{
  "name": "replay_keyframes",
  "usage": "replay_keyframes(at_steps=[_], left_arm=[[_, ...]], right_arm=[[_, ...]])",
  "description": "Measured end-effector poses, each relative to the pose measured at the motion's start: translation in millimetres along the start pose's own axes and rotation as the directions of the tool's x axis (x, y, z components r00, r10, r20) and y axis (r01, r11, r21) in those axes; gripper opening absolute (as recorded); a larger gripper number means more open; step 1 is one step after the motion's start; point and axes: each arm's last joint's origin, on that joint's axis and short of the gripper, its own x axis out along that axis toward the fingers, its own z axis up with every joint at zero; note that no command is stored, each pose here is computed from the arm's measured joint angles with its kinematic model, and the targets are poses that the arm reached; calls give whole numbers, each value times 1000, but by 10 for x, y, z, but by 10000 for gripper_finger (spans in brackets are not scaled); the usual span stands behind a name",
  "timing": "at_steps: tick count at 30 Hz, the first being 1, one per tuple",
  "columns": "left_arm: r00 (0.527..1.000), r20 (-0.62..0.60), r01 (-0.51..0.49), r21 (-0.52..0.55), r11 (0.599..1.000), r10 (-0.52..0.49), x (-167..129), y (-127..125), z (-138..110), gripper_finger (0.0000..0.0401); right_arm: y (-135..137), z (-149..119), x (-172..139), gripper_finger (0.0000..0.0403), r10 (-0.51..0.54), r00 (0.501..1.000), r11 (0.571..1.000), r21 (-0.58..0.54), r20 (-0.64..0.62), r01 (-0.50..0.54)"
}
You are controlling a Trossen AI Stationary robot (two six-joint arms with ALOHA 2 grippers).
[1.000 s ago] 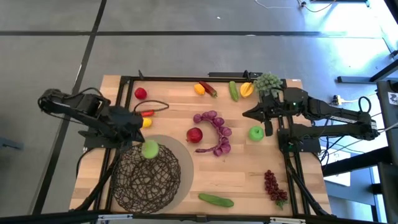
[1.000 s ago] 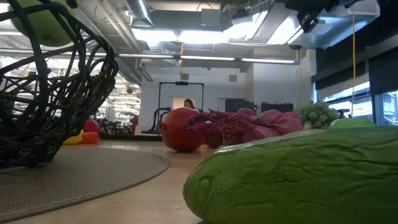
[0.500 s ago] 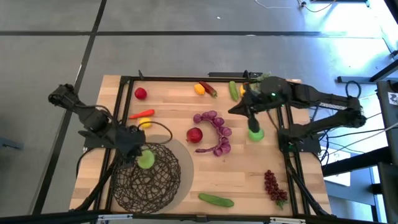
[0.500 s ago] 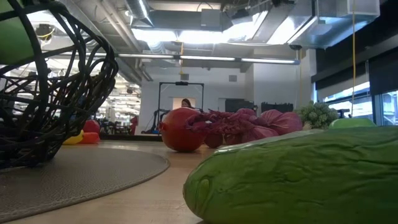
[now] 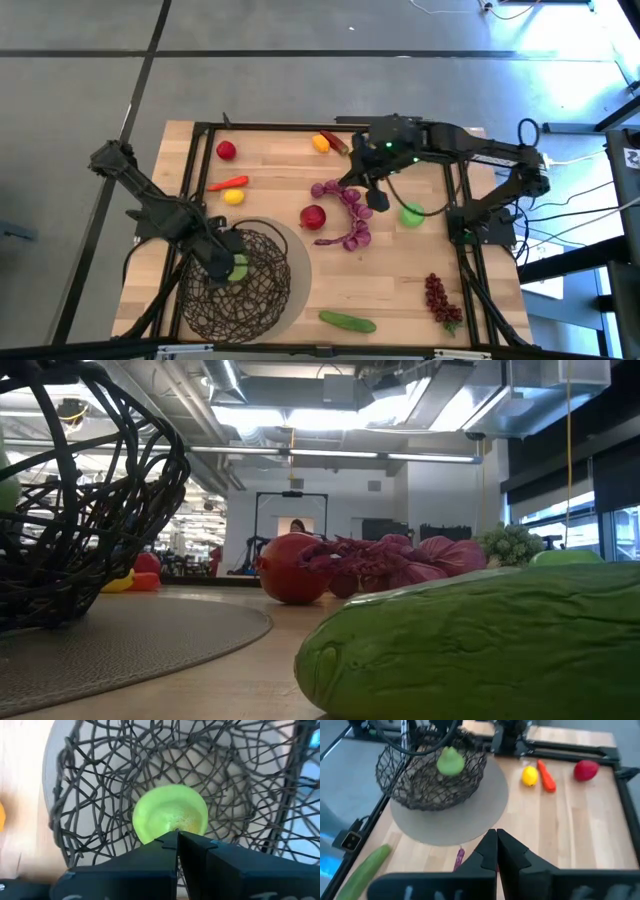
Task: Build produce basket
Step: Put the green pear into the black wire basket
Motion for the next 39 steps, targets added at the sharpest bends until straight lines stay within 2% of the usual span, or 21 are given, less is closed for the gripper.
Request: replay_keyframes(at_steps=[7,30,39], left_arm=[[999,-5,-51,5,999,51,110,-36,25,0],[975,-77,-208,34,977,210,522,-138,79,0],[973,-86,-211,34,977,214,539,-142,79,0]], right_arm=[[62,40,142,0,32,999,998,-58,-30,-33],[143,49,167,0,52,998,996,-74,-33,-54],[143,49,167,0,52,998,996,-74,-33,-54]])
